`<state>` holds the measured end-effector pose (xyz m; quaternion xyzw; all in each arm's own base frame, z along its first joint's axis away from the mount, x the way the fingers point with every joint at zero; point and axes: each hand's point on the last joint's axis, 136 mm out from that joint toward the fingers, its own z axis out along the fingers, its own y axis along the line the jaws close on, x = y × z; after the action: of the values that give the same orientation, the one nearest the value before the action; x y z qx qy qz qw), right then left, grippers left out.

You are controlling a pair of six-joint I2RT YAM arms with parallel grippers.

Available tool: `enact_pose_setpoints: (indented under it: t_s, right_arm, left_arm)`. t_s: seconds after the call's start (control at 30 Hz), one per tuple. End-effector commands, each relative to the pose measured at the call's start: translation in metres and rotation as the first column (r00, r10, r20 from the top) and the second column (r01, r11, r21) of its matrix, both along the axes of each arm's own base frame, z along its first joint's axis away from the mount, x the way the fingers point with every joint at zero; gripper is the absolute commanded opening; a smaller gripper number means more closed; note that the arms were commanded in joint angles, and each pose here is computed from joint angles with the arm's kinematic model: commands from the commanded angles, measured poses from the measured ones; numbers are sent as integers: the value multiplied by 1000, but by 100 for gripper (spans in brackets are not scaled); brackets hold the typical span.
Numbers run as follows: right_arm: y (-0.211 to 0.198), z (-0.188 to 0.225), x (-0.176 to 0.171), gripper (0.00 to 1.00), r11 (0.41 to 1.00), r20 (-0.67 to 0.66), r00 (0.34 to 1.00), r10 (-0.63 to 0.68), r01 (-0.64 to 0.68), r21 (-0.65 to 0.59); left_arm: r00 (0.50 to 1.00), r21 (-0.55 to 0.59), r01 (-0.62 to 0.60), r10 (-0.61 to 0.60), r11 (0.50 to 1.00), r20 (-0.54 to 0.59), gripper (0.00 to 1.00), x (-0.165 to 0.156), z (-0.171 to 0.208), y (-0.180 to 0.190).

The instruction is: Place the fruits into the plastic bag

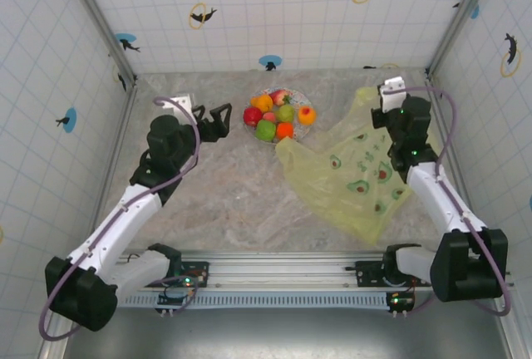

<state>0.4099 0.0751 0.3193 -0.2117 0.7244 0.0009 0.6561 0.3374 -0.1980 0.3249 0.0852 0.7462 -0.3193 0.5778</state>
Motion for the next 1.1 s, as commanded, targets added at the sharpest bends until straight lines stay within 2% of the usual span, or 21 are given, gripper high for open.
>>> enact_pose_setpoints:
  t_s: [0.0,0.1,0.27,0.37,0.47,0.6,0.83,1.07]
  right_arm:
    - [34,33,-18,0,975,16,975,224,-224,2]
    - [48,45,-24,0,952,-9,952,306,-306,30]
    - [53,48,-19,0,941,-56,944,326,-318,114]
    - [61,42,-21,0,926,-73,933,352,-336,171]
    - [69,32,-22,0,907,-96,918,385,-356,226]
    - [81,16,-23,0,878,-135,890,436,-388,281]
    - [98,-8,-25,0,853,-210,846,490,-415,317]
    - [107,-23,-30,0,835,-257,808,530,-445,323]
  left_arm:
    - [975,128,204,-213,971,63,91,-17,4,-54]
    - [929,236,315,-349,919,119,91,-34,7,-101]
    - [840,377,406,-502,833,206,96,-63,1,-163]
    - [835,376,402,-502,835,224,97,-59,-3,-181]
    - [872,345,349,-437,871,222,98,-39,-8,-191]
    - [891,322,319,-398,891,218,98,-20,-17,-205]
    - [877,311,368,-438,876,196,98,-9,-32,-231]
    - [876,316,364,-437,876,203,98,1,-40,-242]
